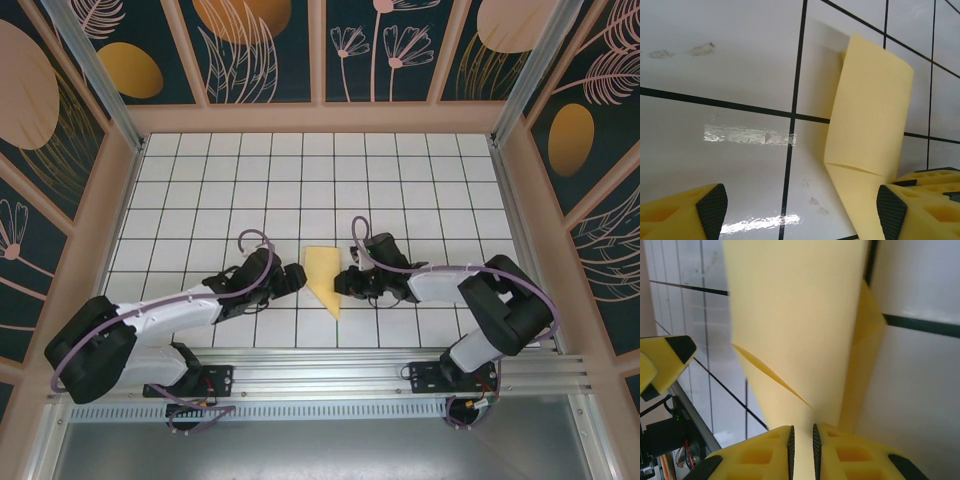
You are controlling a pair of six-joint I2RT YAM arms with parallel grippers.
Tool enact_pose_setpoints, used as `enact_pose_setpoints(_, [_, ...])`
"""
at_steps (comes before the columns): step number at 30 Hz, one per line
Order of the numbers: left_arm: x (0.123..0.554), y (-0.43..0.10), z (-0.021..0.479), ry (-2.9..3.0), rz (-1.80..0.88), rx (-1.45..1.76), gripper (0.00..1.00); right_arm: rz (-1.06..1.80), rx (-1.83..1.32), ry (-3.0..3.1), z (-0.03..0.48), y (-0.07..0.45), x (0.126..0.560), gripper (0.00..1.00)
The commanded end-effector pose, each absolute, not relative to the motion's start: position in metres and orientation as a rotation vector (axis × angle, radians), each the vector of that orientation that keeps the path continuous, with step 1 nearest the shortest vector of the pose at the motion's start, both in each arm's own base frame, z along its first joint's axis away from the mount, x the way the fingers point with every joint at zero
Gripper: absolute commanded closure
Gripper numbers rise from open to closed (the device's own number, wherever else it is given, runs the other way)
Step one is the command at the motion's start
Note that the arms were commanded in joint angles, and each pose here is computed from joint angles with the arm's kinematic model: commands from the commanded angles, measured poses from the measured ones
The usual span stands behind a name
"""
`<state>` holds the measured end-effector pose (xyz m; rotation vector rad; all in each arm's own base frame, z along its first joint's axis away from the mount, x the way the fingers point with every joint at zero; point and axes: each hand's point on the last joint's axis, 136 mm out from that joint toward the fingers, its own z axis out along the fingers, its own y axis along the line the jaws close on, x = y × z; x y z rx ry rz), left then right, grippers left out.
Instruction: Fold a paper plane with a square sheet of paper (pick it up from the middle)
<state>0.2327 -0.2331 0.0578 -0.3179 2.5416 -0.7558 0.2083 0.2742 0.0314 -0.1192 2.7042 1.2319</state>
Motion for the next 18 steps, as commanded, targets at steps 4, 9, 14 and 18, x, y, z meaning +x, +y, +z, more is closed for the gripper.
enact_pose_setpoints(4, [0.239,-0.261,0.064,2.553,-0.866,-0.233,0.19,1.263,-0.110,2.702,0.016,0.267,0.205,0.80])
enact_pose_setpoints(9, [0.240,-0.275,0.061,2.579,-0.934,-0.240,0.22,1.236,-0.084,2.722,0.008,0.262,0.202,0.79])
enact_pose_setpoints(14, [0.242,-0.291,0.060,2.570,-1.062,-0.301,0.26,1.199,-0.061,2.738,0.001,0.256,0.200,0.79])
enact_pose_setpoints(18, [0.244,-0.299,0.057,2.567,-1.112,-0.328,0.30,1.190,-0.051,2.741,-0.001,0.254,0.200,0.79])
